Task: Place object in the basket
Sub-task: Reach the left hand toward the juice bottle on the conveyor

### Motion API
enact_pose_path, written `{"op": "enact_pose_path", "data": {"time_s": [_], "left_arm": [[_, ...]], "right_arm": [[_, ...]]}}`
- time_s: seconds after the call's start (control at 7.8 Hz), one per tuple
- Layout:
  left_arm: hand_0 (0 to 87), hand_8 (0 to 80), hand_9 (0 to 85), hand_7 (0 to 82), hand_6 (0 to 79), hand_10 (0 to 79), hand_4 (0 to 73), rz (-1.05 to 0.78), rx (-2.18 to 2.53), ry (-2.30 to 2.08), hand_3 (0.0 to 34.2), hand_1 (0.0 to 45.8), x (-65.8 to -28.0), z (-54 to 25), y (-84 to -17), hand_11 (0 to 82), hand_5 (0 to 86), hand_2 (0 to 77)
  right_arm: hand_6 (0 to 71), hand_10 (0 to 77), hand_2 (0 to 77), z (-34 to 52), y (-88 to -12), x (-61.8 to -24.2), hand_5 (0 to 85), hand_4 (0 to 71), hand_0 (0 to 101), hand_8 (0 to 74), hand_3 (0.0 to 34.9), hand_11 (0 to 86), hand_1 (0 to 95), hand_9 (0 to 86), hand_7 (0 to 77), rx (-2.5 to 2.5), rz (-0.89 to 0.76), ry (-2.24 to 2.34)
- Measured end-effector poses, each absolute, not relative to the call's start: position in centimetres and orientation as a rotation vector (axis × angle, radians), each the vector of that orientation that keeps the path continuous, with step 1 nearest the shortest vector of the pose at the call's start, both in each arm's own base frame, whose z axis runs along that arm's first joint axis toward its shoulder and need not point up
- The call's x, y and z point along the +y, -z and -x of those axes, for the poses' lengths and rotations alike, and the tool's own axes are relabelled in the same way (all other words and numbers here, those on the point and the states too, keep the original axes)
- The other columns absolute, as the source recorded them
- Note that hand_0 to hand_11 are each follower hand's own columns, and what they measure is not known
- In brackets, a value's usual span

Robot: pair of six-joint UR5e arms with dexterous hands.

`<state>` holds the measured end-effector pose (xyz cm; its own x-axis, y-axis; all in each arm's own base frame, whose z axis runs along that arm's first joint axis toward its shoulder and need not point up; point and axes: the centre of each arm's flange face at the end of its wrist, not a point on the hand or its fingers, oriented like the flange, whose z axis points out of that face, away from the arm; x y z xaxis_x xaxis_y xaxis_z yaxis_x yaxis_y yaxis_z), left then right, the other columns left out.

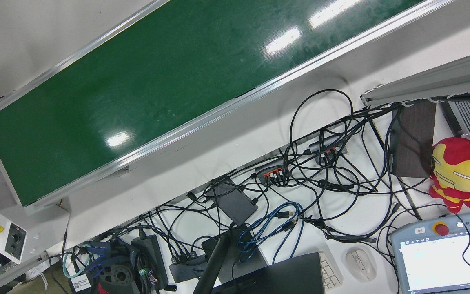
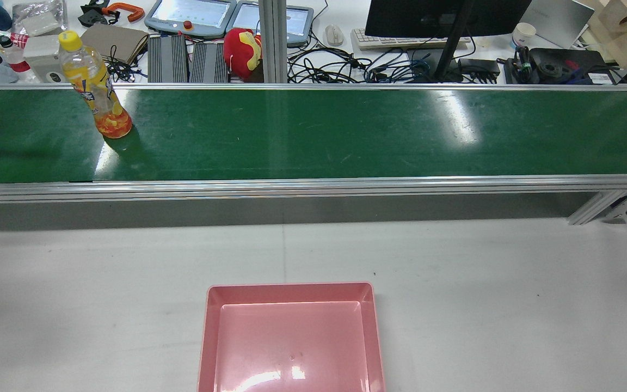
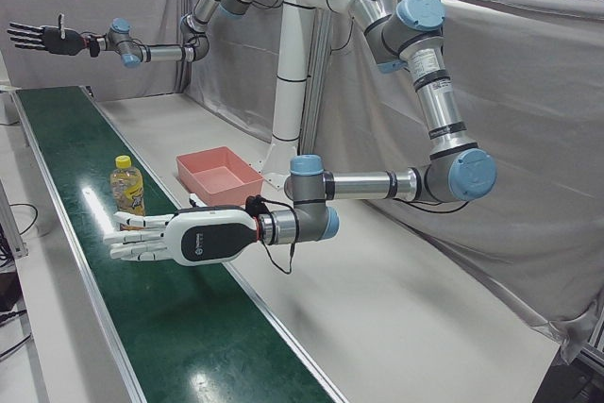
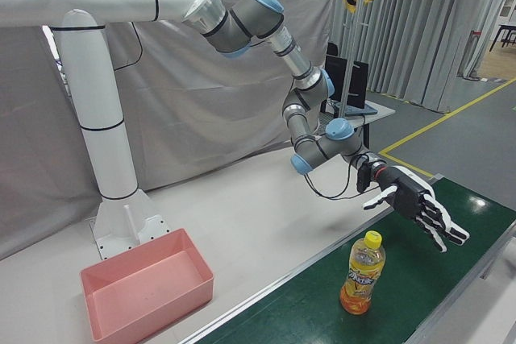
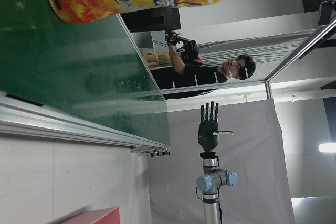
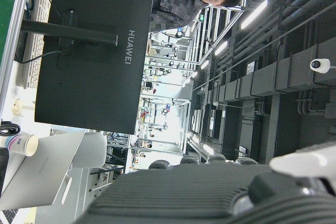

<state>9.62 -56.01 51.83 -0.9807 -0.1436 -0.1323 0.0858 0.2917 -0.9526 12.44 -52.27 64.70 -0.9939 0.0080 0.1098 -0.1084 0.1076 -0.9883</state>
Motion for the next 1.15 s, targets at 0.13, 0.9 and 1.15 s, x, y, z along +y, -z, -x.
{"op": "enact_pose_path", "data": {"time_s": [0.13,0.9,1.15], "left_arm": [[79.9,0.0,0.5,3.3,0.0,3.8,5.5,0.063,2.343,1.752,0.5,21.3,-56.5,-11.5,-50.4,8.2,21.3,0.0],[78.4,0.0,0.5,2.7,0.0,0.5,5.5,0.126,2.328,1.68,0.5,10.4,-59.3,-20.4,-44.2,3.8,23.5,0.0],[71.6,0.0,0.5,2.7,0.0,0.5,3.8,0.139,2.341,1.671,0.7,12.0,-60.2,-21.6,-43.3,3.8,23.5,0.0]], "right_arm": [[0.0,0.0,0.0,-12.4,-64.7,-52.3,0.0,0.0,0,0.0,0.2,0.0,0.0,0.0,0.5,-2.271,-0.103,-2.039],[0.0,0.0,0.5,-12.4,-64.7,-52.3,0.0,0.0,0,0.0,0.2,0.0,0.0,0.0,0.5,-2.271,-0.104,-2.04],[0.0,0.0,0.5,-12.4,-64.6,-52.3,0.0,0.0,0,0.0,0.2,0.0,0.0,0.0,0.5,-2.272,-0.104,-2.039]]}}
